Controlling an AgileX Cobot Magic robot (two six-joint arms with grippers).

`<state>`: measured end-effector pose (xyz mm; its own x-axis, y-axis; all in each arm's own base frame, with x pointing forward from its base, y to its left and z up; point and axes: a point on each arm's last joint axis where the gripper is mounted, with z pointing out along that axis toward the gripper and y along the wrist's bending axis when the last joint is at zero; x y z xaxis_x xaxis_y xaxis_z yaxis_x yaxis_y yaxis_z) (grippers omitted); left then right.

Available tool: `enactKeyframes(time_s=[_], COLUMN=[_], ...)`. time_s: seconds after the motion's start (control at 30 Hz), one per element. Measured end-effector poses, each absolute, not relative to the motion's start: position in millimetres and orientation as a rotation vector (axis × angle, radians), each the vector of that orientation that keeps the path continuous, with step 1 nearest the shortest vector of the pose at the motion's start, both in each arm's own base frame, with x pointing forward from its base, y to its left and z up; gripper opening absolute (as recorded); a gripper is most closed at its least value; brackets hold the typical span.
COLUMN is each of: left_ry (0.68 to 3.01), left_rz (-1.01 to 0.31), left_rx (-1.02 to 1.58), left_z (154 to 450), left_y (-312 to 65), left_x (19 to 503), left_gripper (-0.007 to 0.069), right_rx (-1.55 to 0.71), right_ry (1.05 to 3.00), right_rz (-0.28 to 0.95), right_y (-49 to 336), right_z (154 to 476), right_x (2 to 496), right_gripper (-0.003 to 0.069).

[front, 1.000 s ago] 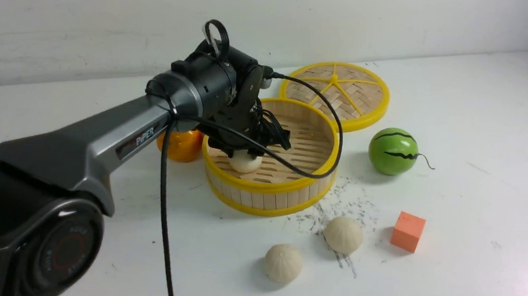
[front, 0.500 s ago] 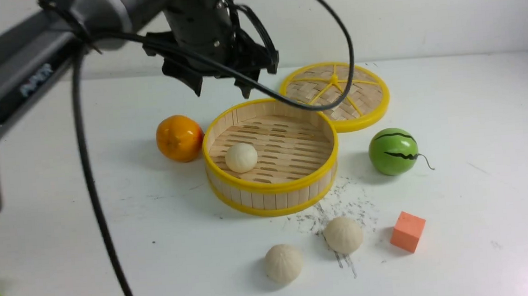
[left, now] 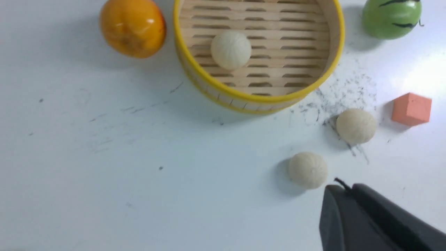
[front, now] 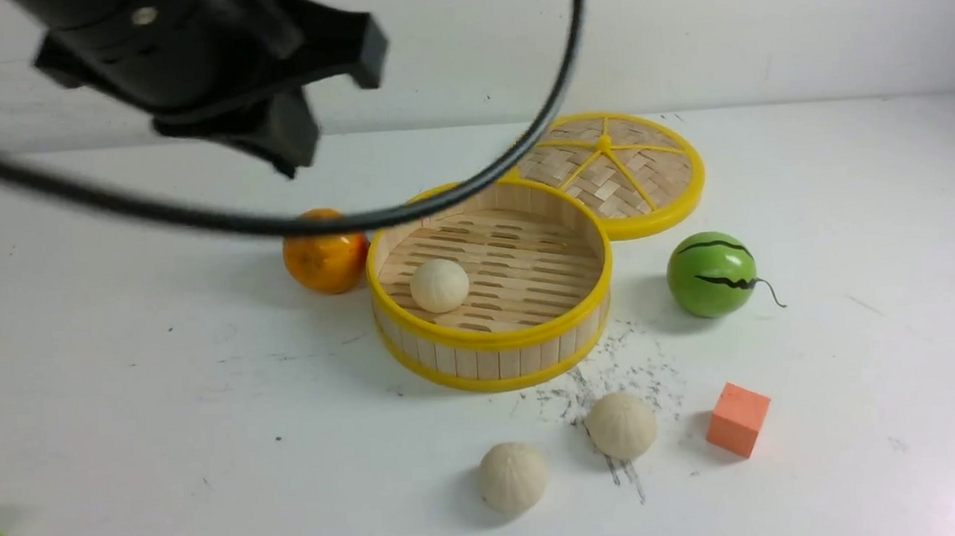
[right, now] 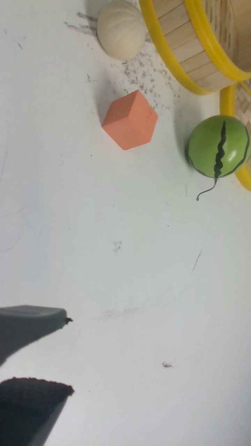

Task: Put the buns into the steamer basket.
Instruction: Use the right arm to grab a steamed stuffed bun

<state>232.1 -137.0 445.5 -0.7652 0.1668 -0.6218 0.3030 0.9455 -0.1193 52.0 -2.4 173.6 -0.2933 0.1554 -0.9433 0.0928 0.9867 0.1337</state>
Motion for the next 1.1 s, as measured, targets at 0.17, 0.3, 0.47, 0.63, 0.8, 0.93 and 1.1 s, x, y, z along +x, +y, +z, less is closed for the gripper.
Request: enactKeyframes(time_s=[0.17,0.3,0.47,0.63,0.8,0.93,1.1], left_ry=[2.416,2.3,2.186,2.154,2.14,2.063,1.988], left_rz=[-0.291,-0.354,-0.405,-0.419,-0.424,-0.458,-0.507], left_rx=[0.328,0.296,0.282,0.28,0.28,0.274,0.265], left_z=[433,406,373,343,320,303,284], left_y=[-99,-80,-61,-48,-39,-36,-40], left_x=[172,139,108,87,73,66,69], left_gripper=[-0.0013,-0.0013,-0.0013,-0.0013,-0.0013,-0.0013,-0.0013], right_rx=[0.18,0.18,0.18,0.185,0.389,0.787,0.945], right_ry=[1.871,1.871,1.871,1.87,1.836,1.728,1.641], right_rz=[0.062,0.062,0.062,0.068,0.318,0.803,1.007], right_y=[-2,-2,-2,-2,4,15,19], right_z=[174,174,174,174,175,177,180], right_x=[52,52,52,52,52,53,53], right_gripper=[0.0241,0.0241,0.0241,0.0241,0.0241,0.0241,0.0241])
